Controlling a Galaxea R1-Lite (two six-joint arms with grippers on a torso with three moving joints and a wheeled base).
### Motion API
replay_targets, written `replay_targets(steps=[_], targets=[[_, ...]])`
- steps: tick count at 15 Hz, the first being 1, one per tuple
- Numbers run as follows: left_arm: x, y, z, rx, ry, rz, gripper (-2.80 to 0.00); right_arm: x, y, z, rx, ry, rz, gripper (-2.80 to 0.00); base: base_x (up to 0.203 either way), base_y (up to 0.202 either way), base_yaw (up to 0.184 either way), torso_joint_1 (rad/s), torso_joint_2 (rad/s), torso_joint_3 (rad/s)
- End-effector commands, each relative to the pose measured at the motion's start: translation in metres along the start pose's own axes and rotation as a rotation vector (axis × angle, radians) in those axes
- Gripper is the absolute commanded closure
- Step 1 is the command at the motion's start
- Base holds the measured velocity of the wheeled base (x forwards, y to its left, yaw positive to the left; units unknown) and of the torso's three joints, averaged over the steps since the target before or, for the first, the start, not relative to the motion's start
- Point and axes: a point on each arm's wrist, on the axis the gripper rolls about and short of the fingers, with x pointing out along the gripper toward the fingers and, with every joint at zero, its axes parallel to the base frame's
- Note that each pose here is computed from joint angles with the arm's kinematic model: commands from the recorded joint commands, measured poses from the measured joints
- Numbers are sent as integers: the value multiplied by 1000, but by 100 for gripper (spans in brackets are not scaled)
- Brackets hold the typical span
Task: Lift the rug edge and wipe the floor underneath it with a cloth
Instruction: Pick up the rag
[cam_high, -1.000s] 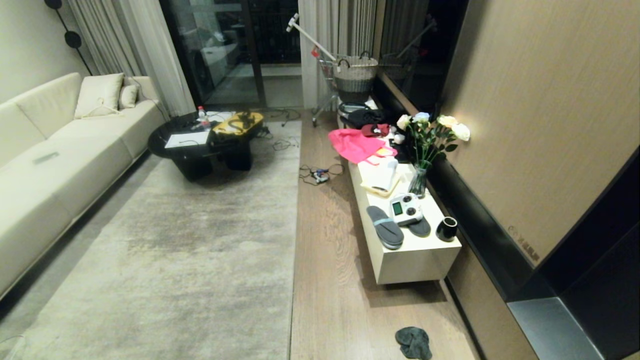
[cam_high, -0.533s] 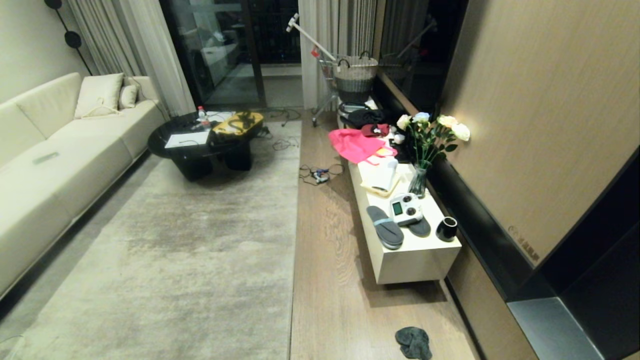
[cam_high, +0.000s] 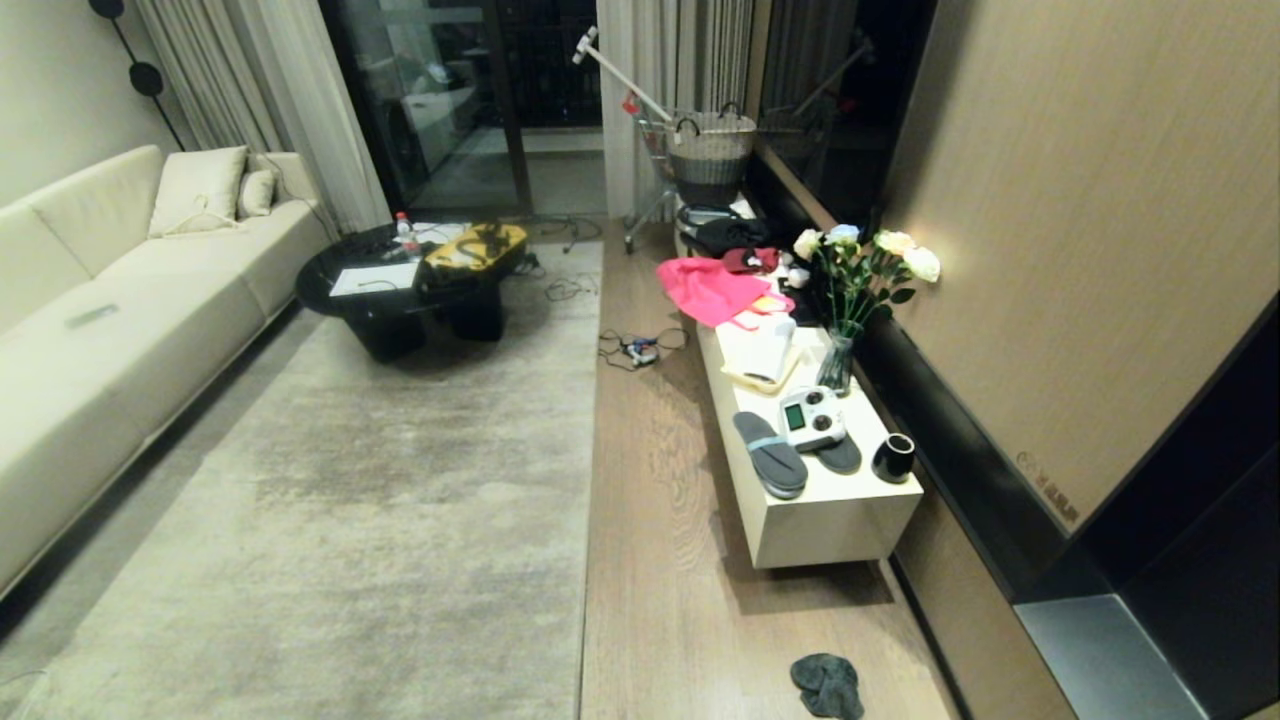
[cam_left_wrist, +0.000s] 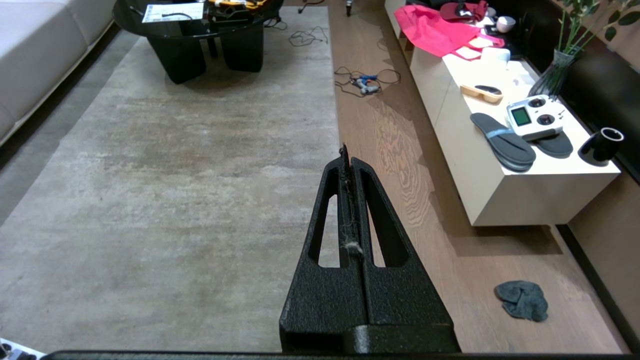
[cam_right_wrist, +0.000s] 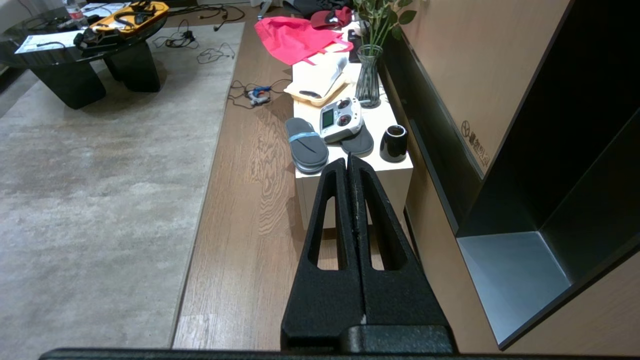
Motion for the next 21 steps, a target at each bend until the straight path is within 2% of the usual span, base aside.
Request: replay_targets(steps=[1, 12, 21], targets=[[0, 0, 0, -1, 0, 0, 0, 0, 0, 0, 0, 1, -1, 0, 0, 0, 0, 0, 0, 0], [0, 0, 0, -1, 0, 0, 0, 0, 0, 0, 9, 1, -1, 0, 0, 0, 0, -6, 10, 8], [0, 0, 0, -1, 0, 0, 0, 0, 0, 0, 9, 1, -1, 0, 0, 0, 0, -110, 254, 145]])
